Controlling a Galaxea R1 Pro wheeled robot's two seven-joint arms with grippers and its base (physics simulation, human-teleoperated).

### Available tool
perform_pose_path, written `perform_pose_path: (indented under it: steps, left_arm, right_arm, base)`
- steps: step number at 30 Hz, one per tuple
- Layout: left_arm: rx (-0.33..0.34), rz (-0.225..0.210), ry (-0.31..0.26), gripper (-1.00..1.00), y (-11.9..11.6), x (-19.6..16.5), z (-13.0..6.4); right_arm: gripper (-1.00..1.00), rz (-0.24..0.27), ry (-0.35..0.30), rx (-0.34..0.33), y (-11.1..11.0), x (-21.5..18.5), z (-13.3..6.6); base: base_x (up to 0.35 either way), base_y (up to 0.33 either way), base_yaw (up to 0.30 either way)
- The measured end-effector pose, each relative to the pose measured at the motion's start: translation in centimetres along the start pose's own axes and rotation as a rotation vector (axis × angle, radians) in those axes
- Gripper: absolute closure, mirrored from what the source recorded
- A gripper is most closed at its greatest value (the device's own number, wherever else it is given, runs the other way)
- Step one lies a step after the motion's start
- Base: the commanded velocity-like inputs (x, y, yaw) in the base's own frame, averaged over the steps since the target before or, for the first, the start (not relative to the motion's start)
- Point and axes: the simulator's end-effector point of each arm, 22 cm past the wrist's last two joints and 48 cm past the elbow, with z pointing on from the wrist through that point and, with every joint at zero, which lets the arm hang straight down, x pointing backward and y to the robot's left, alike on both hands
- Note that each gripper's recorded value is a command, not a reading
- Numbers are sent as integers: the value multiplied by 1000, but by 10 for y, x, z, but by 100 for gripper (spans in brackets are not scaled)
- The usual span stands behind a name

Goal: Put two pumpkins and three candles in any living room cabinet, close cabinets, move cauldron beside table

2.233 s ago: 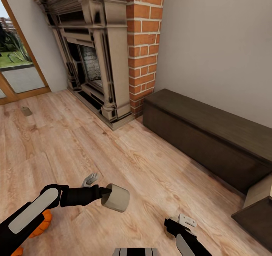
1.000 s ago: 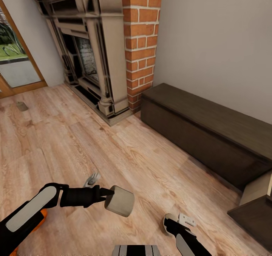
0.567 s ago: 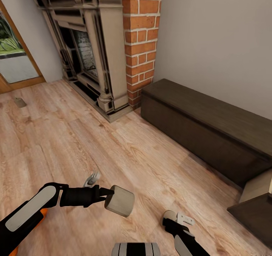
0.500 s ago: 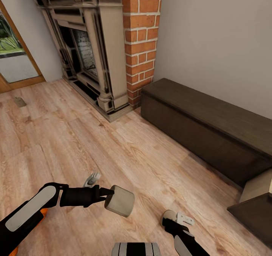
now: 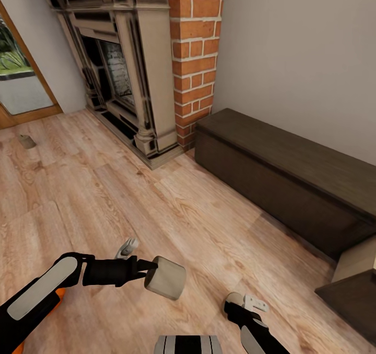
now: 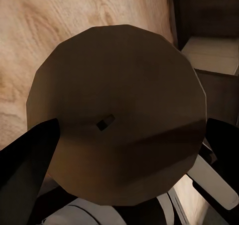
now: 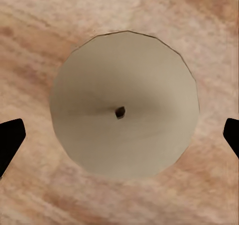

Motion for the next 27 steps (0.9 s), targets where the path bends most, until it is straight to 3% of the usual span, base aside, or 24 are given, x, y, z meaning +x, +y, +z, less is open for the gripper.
perform_pose_path:
  steps: [27]
  left_arm:
    - [19, -17, 9, 100, 1, 0, 4]
  right_arm:
    - [-100, -1, 15, 6, -2, 7, 4]
  base:
    - [35, 0, 0]
